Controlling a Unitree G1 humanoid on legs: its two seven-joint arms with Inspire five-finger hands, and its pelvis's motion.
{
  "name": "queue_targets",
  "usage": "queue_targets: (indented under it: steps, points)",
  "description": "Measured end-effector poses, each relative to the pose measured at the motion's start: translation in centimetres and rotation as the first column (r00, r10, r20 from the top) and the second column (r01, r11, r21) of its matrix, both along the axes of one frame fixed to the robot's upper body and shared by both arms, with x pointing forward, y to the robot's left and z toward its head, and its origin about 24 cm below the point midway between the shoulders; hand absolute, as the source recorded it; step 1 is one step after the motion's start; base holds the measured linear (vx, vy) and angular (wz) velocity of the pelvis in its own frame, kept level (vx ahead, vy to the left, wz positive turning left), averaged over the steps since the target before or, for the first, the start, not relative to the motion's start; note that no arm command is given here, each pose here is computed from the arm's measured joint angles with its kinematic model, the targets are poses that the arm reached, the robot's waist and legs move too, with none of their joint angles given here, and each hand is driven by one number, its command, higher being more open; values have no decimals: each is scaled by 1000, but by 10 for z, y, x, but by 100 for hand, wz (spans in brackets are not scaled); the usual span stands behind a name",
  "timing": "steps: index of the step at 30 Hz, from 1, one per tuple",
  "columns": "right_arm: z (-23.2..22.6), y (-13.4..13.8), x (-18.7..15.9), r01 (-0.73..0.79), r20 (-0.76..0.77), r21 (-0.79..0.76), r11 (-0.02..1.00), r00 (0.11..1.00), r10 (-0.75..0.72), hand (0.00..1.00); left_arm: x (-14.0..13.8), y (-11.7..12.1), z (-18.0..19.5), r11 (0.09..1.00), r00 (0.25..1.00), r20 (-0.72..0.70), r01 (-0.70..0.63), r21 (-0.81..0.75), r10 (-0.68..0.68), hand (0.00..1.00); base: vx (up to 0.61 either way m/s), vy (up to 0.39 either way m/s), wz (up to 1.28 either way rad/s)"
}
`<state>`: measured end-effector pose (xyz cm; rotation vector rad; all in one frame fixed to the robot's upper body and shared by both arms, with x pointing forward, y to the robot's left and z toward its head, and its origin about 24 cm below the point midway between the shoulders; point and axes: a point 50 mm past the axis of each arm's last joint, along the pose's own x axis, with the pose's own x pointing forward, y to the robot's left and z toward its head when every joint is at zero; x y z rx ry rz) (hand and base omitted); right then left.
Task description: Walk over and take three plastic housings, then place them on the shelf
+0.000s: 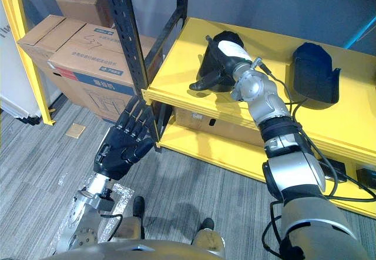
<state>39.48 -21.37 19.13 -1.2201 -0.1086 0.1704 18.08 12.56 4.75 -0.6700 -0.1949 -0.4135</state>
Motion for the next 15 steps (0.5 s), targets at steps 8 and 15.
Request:
queue_targets:
  steps: [8,15]
  points:
    - [-1,-4,-1,2,-33,-17,1000,999,-2,100,0,1,0,1000,1000,-2,1,6,-1,100,3,-6,-4]
    - [-6,-15,1,114,25,-92,989,993,-112,100,-1,1,-1,1000,1000,-6,0,6,0,100,0,0,0]
